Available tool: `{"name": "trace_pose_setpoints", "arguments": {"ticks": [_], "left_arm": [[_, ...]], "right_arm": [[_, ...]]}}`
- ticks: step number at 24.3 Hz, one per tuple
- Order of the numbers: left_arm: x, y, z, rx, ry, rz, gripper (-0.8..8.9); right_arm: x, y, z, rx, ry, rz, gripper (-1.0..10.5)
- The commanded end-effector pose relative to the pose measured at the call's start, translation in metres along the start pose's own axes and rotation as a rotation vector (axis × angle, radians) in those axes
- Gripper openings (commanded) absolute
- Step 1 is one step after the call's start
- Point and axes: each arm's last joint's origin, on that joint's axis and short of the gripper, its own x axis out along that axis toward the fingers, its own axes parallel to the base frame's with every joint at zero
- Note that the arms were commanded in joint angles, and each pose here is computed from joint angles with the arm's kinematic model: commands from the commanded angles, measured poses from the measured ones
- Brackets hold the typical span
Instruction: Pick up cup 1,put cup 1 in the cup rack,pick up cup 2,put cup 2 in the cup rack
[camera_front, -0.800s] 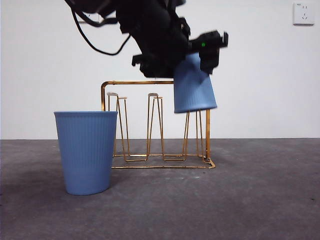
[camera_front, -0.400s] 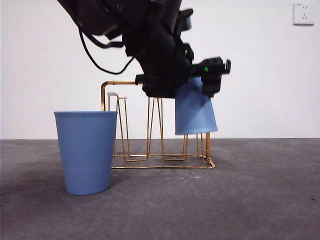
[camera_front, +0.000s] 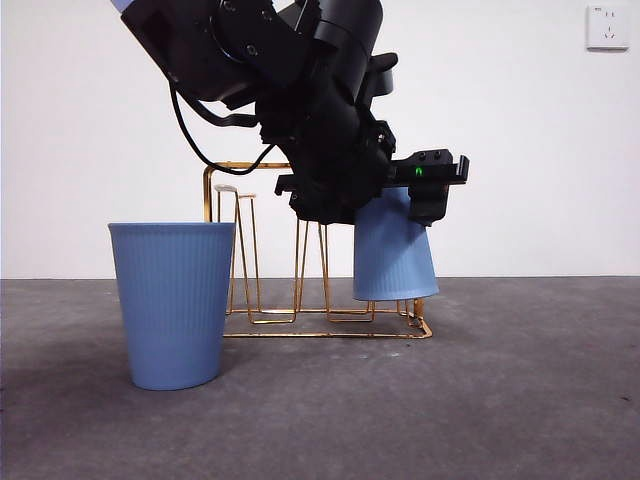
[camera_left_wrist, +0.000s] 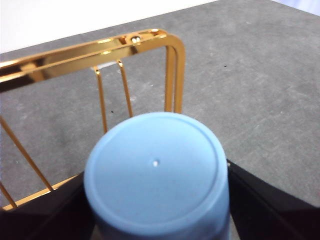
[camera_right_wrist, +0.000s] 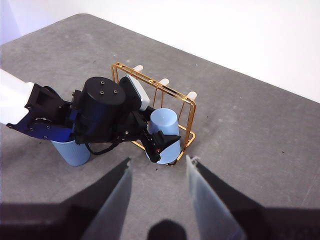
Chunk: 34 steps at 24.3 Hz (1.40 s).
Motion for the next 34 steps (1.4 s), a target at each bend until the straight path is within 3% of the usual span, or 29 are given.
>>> {"name": "trace_pose_setpoints", "arguments": {"ticks": [1,4,10,18,22,34], "left_arm": [[0.004,-0.003,-0.011,0.008,0.045,-0.007,-0.03],[0.004,-0.003,-0.012,-0.001,0.054,-0.007,0.18],[0.004,-0.004,-0.013,-0.033,0.069,-0.052,3.51],[0.002,-0.006,-0.013,-0.036,0.084,-0.084,3.57],[-0.002,-0.005,-0.008,-0.035,0.087,-0.083,4.84],[-0.011,-0.006,-0.010,-0.041,0.191,-0.080,4.83]], "right_arm": [[0.002,0.000,-0.001,-0.008,0.001,0.002,1.9],[0.002,0.000,-0.001,-0.010,0.002,0.002,1.9],[0.002,0.000,-0.001,-0.014,0.002,0.001,1.9],[0.002,0.000,-0.001,-0.025,0.002,0.001,1.9],[0.002,0.000,-0.001,-0.025,0.002,0.001,1.9],[0.002,0.000,-0.001,-0.025,0.002,0.001,1.9]]}}
